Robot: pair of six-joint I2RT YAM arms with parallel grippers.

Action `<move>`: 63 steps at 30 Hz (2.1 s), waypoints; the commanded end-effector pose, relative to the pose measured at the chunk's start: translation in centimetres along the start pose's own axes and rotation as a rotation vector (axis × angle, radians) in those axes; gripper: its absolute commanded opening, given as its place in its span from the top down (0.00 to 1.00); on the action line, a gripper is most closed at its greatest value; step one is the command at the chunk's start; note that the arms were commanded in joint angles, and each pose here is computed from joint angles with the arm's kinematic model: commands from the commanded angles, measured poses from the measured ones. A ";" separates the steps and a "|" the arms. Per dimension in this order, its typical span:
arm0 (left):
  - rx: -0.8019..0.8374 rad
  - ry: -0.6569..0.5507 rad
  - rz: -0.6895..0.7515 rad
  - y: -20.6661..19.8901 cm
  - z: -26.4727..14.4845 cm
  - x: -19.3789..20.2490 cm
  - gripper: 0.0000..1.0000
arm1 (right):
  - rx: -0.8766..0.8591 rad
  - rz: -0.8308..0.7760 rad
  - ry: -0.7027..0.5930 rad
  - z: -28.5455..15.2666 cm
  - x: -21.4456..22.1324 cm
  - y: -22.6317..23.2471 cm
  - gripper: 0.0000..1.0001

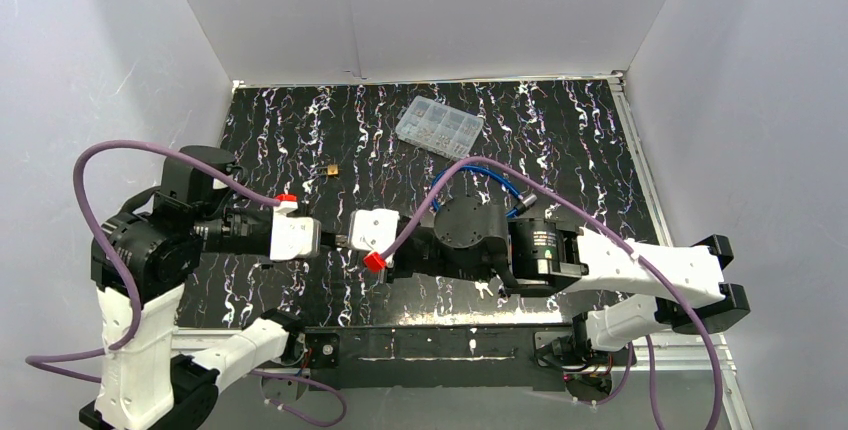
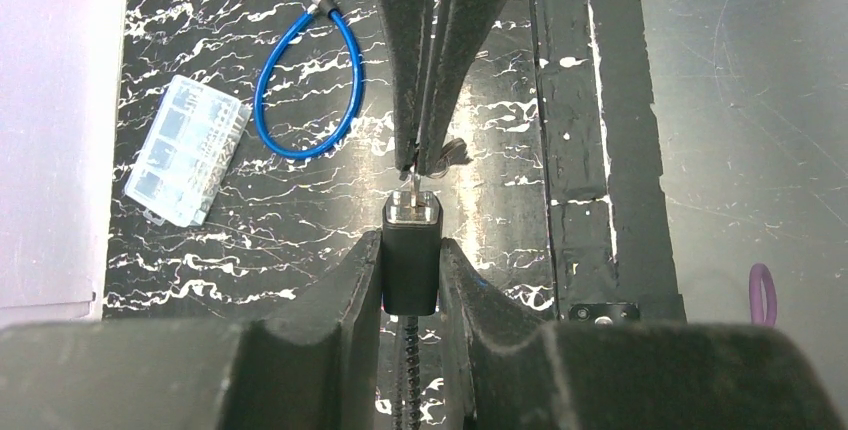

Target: Unlock with the key

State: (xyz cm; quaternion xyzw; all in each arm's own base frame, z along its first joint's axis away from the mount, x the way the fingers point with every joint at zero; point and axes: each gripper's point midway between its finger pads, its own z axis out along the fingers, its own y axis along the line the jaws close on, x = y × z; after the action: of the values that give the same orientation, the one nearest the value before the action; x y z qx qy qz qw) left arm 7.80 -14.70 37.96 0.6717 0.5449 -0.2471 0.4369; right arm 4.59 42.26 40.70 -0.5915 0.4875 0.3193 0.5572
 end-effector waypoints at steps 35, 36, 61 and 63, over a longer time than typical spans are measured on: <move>0.173 -0.005 -0.176 -0.1 1.0 -1.0 1.00 | -0.226 -0.220 0.035 -0.9 -0.9 5.3 0.99; 0.171 0.002 -0.175 0.0 1.0 -0.8 1.00 | -0.231 -0.213 0.037 -1.0 -0.9 5.4 0.99; 0.079 0.082 -0.190 -0.1 0.6 1.3 1.00 | -0.240 0.186 -0.054 -3.3 -3.2 0.0 0.62; 0.079 0.079 -0.188 -0.2 0.5 1.2 1.00 | -0.193 0.181 -0.048 -2.6 -2.9 -1.0 0.62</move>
State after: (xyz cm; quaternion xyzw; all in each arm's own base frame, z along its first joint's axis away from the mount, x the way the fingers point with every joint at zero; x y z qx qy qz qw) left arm 10.42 -15.50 37.90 0.6506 0.5868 -0.2581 0.4071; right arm 3.79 39.04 43.12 -0.6032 0.4929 0.4167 0.4686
